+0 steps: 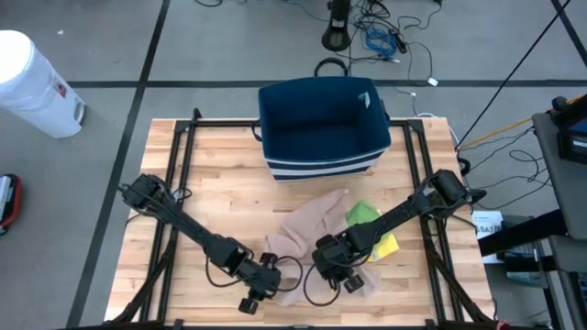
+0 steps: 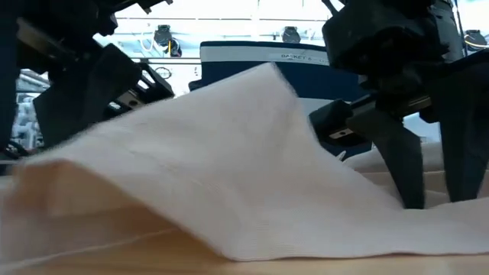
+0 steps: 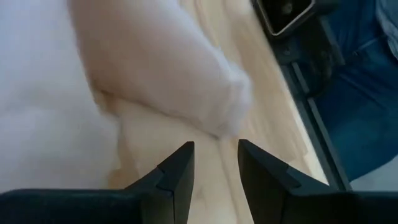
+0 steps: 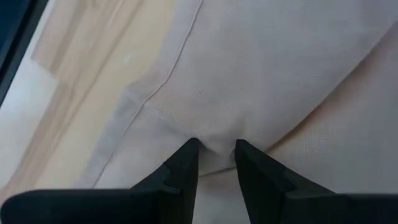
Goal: Fold towel
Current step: Fold the light brown towel
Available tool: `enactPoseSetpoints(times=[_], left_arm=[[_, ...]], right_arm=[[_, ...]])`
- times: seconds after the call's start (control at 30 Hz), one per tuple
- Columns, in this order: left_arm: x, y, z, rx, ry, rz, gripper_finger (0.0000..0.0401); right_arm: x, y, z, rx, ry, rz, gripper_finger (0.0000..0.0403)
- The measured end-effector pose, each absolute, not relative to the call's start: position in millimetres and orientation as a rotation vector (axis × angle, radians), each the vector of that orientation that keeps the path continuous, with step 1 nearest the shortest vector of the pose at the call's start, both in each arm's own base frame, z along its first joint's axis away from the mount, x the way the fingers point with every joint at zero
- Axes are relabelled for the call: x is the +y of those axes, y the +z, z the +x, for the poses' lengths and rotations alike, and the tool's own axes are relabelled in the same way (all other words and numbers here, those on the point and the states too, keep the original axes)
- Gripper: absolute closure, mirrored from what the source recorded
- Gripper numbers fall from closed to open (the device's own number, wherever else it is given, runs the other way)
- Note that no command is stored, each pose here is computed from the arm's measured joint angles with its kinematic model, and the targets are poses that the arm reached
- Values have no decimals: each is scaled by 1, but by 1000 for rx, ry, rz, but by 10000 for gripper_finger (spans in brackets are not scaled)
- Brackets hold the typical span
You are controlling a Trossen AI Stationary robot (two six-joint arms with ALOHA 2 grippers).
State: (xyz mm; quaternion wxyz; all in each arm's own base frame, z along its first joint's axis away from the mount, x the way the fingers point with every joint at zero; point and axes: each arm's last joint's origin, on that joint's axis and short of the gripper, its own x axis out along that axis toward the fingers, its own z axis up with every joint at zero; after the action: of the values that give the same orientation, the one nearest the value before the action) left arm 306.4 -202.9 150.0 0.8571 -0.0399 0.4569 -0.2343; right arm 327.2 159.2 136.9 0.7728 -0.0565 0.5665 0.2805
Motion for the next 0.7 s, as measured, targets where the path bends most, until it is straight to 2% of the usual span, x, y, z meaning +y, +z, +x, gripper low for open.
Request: enactPoseSetpoints(times=[0.4, 0.7], left_arm=[[-205, 141, 316, 867, -445, -34, 269], [-208, 139, 315, 880, -425, -68, 175]], right_arm=[[159, 141, 328, 1202, 611, -115, 305], [159, 142, 328, 1197, 610, -118, 305]])
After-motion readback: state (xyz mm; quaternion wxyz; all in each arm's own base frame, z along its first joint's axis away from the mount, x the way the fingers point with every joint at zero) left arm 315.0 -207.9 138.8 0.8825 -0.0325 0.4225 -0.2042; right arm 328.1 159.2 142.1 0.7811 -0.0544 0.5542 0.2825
